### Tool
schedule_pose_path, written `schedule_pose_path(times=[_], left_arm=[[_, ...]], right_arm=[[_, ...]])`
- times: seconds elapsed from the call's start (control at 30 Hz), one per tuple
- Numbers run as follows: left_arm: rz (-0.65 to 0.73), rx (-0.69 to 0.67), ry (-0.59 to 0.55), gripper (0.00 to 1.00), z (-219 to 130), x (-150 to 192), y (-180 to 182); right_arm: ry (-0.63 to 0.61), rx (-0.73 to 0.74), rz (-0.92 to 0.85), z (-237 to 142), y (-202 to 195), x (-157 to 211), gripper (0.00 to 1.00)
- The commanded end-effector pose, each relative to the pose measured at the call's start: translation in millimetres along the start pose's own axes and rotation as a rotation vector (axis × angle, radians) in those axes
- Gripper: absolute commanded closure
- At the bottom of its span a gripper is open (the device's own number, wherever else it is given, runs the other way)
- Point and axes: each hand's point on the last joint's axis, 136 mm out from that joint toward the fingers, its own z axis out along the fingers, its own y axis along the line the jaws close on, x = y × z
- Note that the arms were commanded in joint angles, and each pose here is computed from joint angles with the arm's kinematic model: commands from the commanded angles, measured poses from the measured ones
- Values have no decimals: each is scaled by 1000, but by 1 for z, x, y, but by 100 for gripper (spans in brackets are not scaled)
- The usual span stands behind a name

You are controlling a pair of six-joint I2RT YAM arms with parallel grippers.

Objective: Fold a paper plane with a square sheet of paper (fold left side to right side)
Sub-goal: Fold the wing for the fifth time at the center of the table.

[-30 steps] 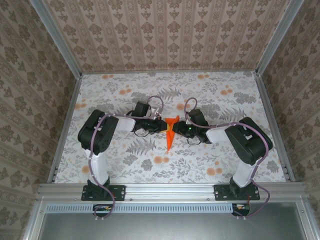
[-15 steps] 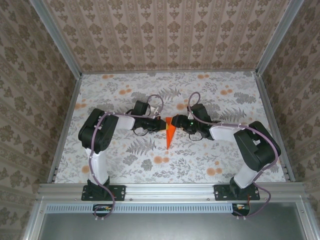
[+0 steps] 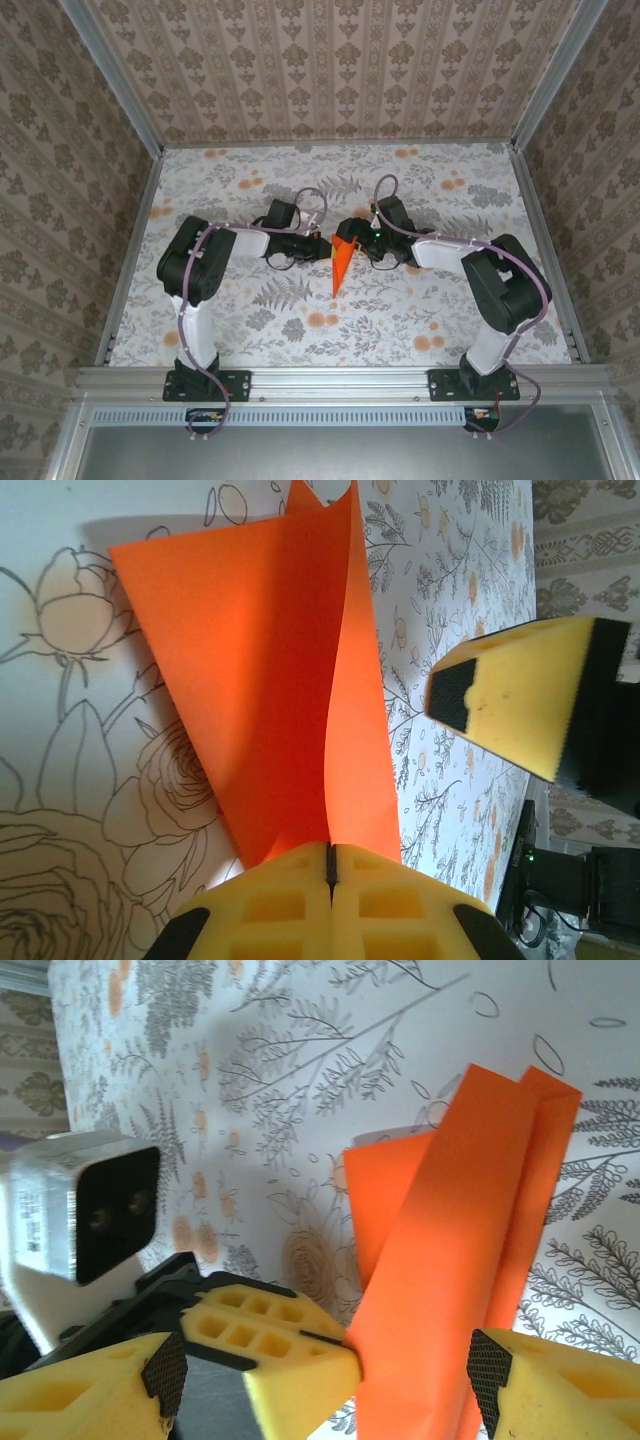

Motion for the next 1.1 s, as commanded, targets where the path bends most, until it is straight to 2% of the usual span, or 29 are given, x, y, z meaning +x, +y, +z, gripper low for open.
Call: schedule_pose_path(times=[0.0,0.73,1.07], left_arm=[[3,-2,9,100,0,0,7],[-11,-4,8,100,1,0,12],[9,2,1,100,-1,-3,8]], right_arm=[[19,32,43,6,-6,0,23],[74,19,47,28,-6,7,23],[105,110,65,33,-24,14,23]])
